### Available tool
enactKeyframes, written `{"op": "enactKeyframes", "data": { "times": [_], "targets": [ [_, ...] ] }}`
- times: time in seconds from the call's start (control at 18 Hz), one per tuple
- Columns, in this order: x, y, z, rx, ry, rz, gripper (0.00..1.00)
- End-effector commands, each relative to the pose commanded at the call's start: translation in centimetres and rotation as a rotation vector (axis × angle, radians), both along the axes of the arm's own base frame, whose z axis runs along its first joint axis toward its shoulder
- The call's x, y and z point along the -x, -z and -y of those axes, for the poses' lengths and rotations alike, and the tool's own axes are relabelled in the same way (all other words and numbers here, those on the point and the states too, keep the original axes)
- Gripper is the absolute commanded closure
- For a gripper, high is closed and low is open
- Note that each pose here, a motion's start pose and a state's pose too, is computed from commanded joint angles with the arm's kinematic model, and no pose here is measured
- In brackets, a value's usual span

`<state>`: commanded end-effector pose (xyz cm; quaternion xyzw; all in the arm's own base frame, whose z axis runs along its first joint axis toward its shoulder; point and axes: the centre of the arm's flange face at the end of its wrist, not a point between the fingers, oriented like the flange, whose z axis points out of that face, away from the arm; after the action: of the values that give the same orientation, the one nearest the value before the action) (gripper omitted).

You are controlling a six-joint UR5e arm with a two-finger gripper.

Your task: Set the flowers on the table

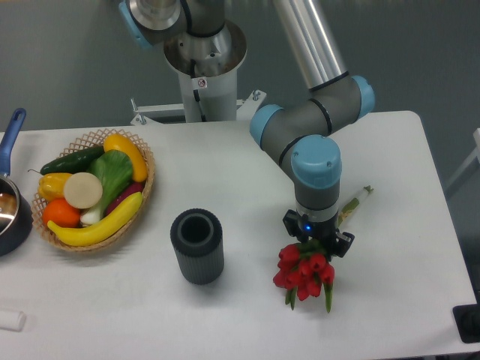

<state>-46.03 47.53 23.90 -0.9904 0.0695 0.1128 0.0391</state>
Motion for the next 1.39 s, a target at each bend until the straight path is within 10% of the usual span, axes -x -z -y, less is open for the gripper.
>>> {"op": "enactKeyframes", "data": {
  "times": [0.67,1.39],
  "targets": [
    [0.8,-12.0,2.8,-0.073,-0.039,-0.115,0.0],
    [4.1,-20.5,12.4,0.0,0.218,0.116,0.0]
  ]
}}
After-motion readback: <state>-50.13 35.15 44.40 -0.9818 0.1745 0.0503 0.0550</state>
